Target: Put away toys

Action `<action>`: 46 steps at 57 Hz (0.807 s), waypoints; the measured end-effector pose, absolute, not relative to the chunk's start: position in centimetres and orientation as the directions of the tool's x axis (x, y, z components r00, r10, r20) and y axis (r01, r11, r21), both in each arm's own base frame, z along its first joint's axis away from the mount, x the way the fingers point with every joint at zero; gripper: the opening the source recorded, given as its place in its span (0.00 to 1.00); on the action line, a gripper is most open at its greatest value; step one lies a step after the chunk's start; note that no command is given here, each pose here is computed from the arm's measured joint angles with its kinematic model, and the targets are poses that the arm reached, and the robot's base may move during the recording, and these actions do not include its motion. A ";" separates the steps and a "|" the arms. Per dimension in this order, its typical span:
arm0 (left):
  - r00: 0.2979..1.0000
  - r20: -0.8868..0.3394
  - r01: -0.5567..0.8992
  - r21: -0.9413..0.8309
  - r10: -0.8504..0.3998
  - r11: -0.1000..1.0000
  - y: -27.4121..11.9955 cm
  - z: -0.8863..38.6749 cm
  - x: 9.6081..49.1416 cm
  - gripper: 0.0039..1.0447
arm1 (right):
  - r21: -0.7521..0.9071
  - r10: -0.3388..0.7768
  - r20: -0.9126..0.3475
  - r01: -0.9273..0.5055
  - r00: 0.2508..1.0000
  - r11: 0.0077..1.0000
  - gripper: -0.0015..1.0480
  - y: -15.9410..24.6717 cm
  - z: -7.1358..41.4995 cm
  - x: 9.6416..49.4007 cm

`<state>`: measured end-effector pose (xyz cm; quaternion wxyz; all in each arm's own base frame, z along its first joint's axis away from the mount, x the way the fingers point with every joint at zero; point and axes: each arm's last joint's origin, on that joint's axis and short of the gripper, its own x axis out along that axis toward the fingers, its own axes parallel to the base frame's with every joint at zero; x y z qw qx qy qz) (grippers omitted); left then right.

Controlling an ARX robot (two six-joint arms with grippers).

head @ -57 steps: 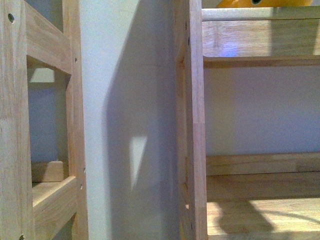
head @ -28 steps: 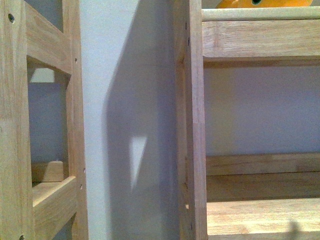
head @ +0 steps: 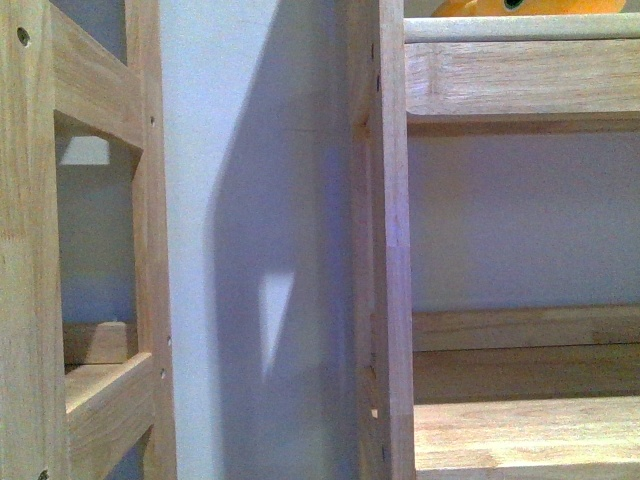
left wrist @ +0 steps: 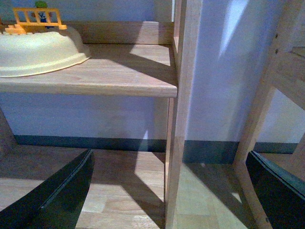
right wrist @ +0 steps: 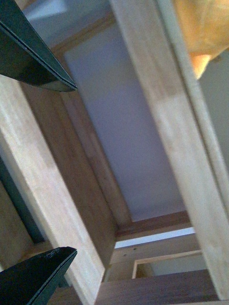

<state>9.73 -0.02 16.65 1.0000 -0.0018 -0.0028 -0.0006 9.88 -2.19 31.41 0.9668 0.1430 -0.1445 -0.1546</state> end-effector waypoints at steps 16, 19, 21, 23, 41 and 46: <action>1.000 0.005 0.001 -0.004 -0.001 1.000 0.0 16.6 9.7 0.94 | 0.241 -0.217 0.118 0.184 0.969 0.953 0.94 -0.7 22.7 9.9; 1.000 0.006 0.001 -0.004 -0.001 1.000 0.0 16.6 9.7 0.94 | 0.234 -0.199 0.110 0.169 0.974 0.957 0.94 -0.5 21.9 9.9; 1.000 0.006 0.001 -0.004 -0.001 1.000 0.0 16.6 9.7 0.94 | 0.232 -0.188 0.106 0.160 0.976 0.960 0.94 -0.4 21.5 9.9; 1.000 0.006 0.001 -0.004 -0.001 1.000 0.0 16.6 9.7 0.94 | 0.227 -0.171 0.102 0.144 0.980 0.963 0.94 -0.2 21.0 9.8; 1.000 0.006 0.001 -0.004 -0.001 1.000 0.0 16.6 9.7 0.94 | 0.168 -0.170 0.005 0.167 0.985 0.971 0.94 0.1 18.0 9.8; 1.000 0.005 0.001 -0.004 -0.001 1.000 0.0 16.6 9.7 0.94 | 0.164 -0.173 -0.002 0.171 0.985 0.972 0.94 0.1 17.8 9.8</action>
